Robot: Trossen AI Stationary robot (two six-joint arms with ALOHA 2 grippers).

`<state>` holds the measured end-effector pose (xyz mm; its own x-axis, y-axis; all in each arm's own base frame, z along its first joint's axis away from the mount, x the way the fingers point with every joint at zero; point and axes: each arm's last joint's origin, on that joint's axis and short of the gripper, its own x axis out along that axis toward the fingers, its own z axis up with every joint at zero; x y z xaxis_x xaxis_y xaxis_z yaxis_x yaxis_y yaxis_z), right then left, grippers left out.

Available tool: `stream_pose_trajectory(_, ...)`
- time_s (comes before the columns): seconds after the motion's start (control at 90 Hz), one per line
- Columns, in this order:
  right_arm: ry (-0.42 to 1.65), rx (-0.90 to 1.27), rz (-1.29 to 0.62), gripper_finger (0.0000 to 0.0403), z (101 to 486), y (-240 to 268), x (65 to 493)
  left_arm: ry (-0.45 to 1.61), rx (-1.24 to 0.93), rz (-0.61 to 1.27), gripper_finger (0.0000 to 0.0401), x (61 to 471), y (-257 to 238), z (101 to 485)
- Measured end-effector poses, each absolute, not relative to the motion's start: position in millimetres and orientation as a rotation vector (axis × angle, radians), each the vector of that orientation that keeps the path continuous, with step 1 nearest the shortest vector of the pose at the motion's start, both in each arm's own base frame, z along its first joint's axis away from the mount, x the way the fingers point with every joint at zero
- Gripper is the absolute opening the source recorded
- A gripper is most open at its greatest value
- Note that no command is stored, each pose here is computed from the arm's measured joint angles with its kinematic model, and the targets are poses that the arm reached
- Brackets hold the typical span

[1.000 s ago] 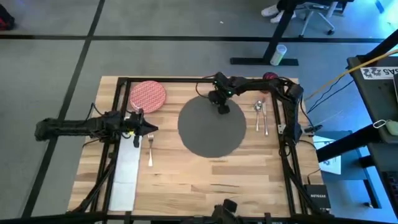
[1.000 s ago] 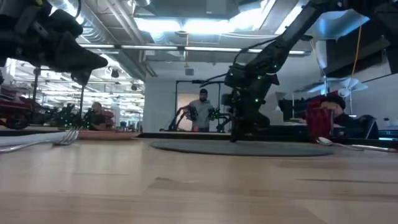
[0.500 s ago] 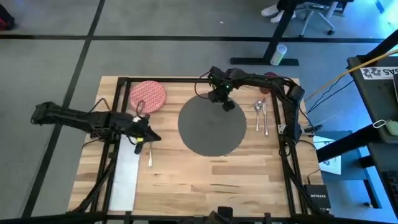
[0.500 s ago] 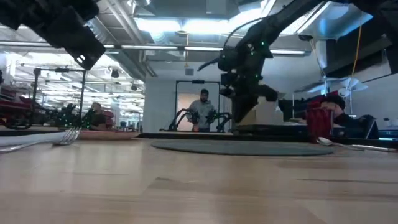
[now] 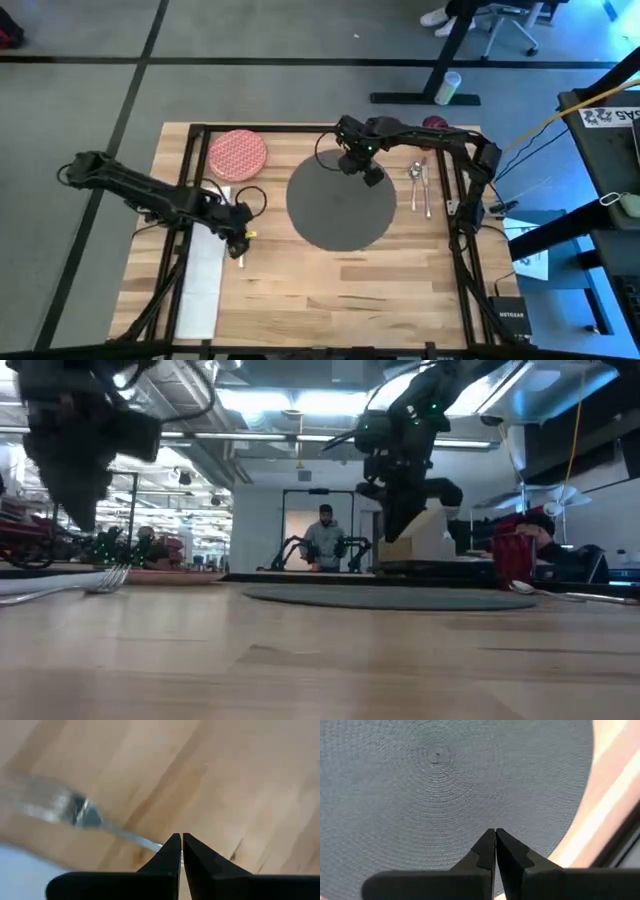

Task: Set table place
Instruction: Move the silver fork to the left side of the gray placemat

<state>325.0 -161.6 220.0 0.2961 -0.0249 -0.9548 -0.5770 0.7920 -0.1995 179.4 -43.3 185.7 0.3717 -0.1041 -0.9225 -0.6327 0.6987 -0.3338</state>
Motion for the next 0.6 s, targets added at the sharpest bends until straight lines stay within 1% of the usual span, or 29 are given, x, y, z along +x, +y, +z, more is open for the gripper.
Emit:
stream_pose_trajectory(0.133, 1.227, -0.594, 0.371, 0.0000, 226, -162, 323, 1.170, -1.015, 0.586, 0.0000, 183, -45, 177)
stream_pose_trajectory(0.222, 1.223, -0.597, 0.368, 0.0000, 228, -161, 322, 1.170, -1.115, 0.675, 0.0000, 185, -46, 174)
stream_pose_trajectory(0.322, 1.223, -0.596, 0.368, 0.0000, 228, -161, 322, 1.169, -1.167, 0.740, 0.0000, 186, -46, 170)
stream_pose_trajectory(0.5, 1.221, -0.601, 0.369, 0.0000, 228, -161, 323, 1.204, -1.179, 0.835, 0.0000, 185, -45, 163)
stream_pose_trajectory(0.6, 1.220, -0.602, 0.369, 0.0000, 228, -161, 323, 1.218, -1.169, 0.851, 0.0000, 185, -45, 160)
